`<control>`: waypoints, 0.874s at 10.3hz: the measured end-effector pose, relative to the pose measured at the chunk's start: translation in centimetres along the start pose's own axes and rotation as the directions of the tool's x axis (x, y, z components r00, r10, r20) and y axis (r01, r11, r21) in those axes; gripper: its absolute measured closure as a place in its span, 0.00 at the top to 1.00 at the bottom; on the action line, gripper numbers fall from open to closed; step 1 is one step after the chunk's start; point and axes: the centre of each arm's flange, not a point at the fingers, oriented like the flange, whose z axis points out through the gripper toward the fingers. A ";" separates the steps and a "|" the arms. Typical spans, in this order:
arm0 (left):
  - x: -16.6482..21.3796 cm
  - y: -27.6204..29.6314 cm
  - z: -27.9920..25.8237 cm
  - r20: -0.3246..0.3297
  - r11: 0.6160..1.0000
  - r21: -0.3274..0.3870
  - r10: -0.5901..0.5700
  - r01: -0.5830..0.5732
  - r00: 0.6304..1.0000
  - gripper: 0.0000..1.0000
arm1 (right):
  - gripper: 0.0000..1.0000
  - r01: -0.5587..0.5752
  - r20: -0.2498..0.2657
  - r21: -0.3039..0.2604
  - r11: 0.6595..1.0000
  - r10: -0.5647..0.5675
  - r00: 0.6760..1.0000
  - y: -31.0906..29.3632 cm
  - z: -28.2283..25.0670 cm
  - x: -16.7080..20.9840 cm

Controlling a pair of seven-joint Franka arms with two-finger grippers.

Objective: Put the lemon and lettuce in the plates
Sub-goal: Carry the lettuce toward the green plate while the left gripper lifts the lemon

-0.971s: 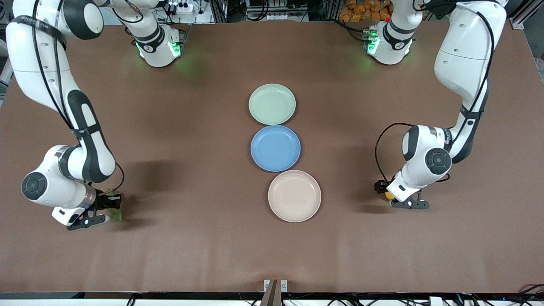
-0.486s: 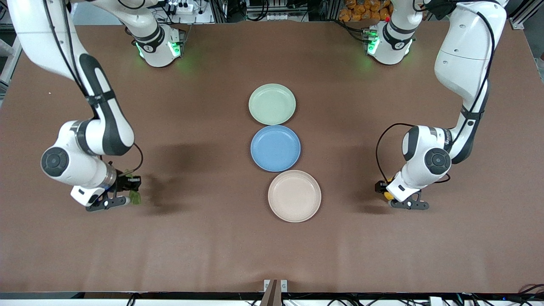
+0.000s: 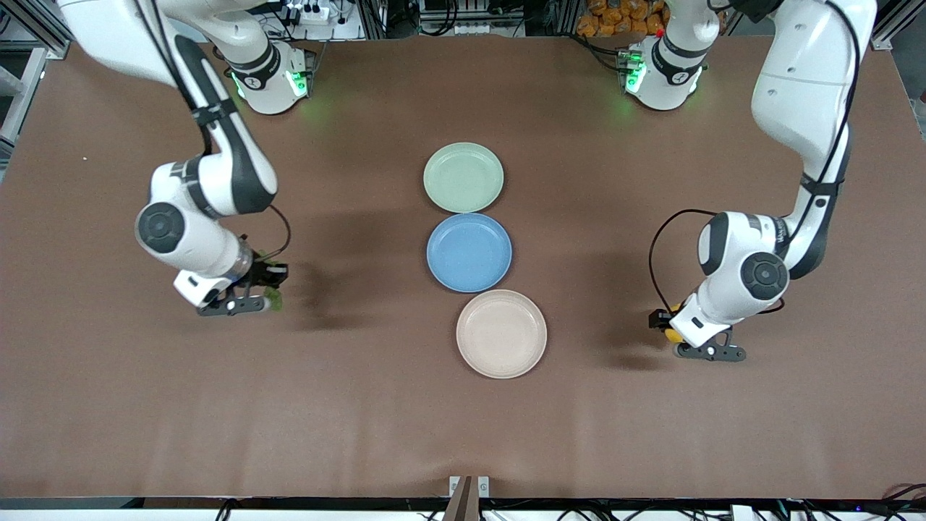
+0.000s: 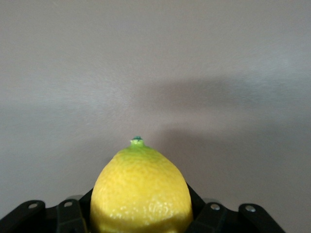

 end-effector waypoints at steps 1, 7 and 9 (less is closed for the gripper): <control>0.0 0.0 -2.9 0.005 1.000 0.004 0.000 0.000 1.000 0.59 | 0.04 -0.024 0.008 -0.003 1.000 0.024 1.000 -3.2 -0.2 -1.0; -1.3 0.0 -14.7 0.007 1.000 0.019 0.001 -0.001 1.000 0.59 | 0.04 -0.139 0.010 -0.016 0.990 0.139 0.990 -15.3 0.0 -5.6; -1.4 0.7 -15.2 0.002 1.000 0.016 0.011 -0.011 1.000 0.59 | 0.04 -0.177 0.010 -0.023 0.984 0.177 0.984 -19.2 0.3 -7.8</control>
